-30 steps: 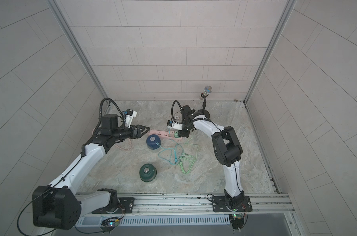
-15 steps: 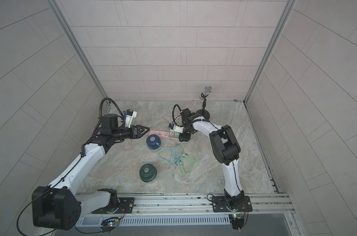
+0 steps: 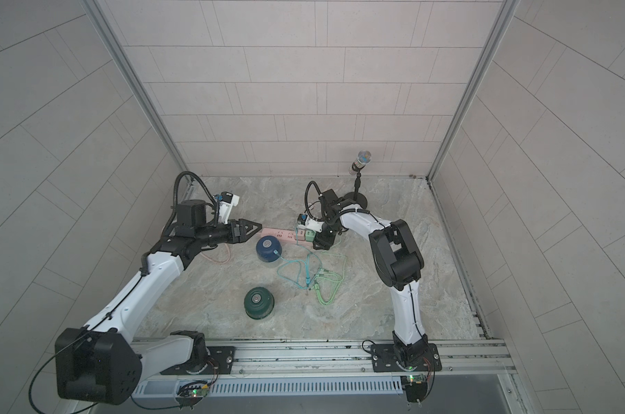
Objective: Charge the cordless meat grinders
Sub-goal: Insert the plug into the socket.
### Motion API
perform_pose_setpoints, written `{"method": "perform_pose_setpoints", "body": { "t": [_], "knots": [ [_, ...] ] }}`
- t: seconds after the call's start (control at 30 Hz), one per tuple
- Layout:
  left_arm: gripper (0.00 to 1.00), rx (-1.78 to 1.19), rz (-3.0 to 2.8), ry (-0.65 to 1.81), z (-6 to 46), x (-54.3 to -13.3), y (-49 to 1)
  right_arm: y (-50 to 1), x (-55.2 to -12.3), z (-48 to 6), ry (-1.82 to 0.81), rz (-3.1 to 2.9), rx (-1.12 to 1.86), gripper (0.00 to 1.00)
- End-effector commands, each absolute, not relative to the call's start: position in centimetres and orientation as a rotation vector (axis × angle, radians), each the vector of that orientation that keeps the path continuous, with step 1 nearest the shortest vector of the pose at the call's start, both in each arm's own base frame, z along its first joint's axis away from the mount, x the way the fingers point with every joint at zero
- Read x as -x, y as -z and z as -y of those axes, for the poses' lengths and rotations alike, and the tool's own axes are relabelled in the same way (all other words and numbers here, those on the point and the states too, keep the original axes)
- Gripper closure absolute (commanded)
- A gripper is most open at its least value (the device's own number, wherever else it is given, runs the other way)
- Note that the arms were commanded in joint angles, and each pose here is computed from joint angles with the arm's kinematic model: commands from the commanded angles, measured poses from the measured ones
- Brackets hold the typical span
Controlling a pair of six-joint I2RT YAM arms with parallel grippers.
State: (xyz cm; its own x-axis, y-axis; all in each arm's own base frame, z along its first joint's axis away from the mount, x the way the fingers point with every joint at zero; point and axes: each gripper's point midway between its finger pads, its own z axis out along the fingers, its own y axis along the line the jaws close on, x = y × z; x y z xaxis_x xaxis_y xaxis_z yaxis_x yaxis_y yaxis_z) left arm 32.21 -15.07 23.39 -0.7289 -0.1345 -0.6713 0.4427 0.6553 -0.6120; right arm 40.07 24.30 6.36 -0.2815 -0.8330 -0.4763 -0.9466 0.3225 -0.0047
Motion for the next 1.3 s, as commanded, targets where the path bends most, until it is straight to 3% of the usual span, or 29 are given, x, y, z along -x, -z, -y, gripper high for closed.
{"method": "perform_pose_setpoints", "body": {
  "t": [0.0, 0.03, 0.07, 0.1, 0.5, 0.87, 1.27],
  "knots": [
    [0.37, -0.265, -2.12, 1.026, 14.9, -32.1, -24.5, -9.0, -39.4, -24.8, -0.454, -2.111, 1.578, 0.25],
    [0.37, -0.264, -2.119, 1.025, 14.9, -32.2, -24.5, -9.0, -39.3, -24.7, -0.457, -2.103, 1.581, 0.22],
    [0.37, -0.264, -2.118, 1.025, 14.9, -32.2, -24.6, -9.1, -39.1, -24.8, -0.462, -2.088, 1.579, 0.05],
    [0.37, -0.265, -2.119, 1.024, 14.9, -32.2, -24.5, -9.2, -38.9, -24.7, -0.473, -2.073, 1.572, 0.01],
    [0.37, -0.26, -2.121, 1.03, 14.9, -32.0, -24.3, -10.5, -38.4, -24.5, -0.568, -2.018, 1.518, 0.01],
    [0.37, -0.261, -2.109, 1.019, 14.8, -31.9, -24.9, -11.4, -33.6, -24.6, -0.887, -2.144, 1.555, 0.01],
    [0.37, -0.267, -2.098, 1.034, 14.9, -31.8, -25.3, -10.6, -31.4, -24.1, -0.996, -2.282, 1.504, 0.01]
  ]
}}
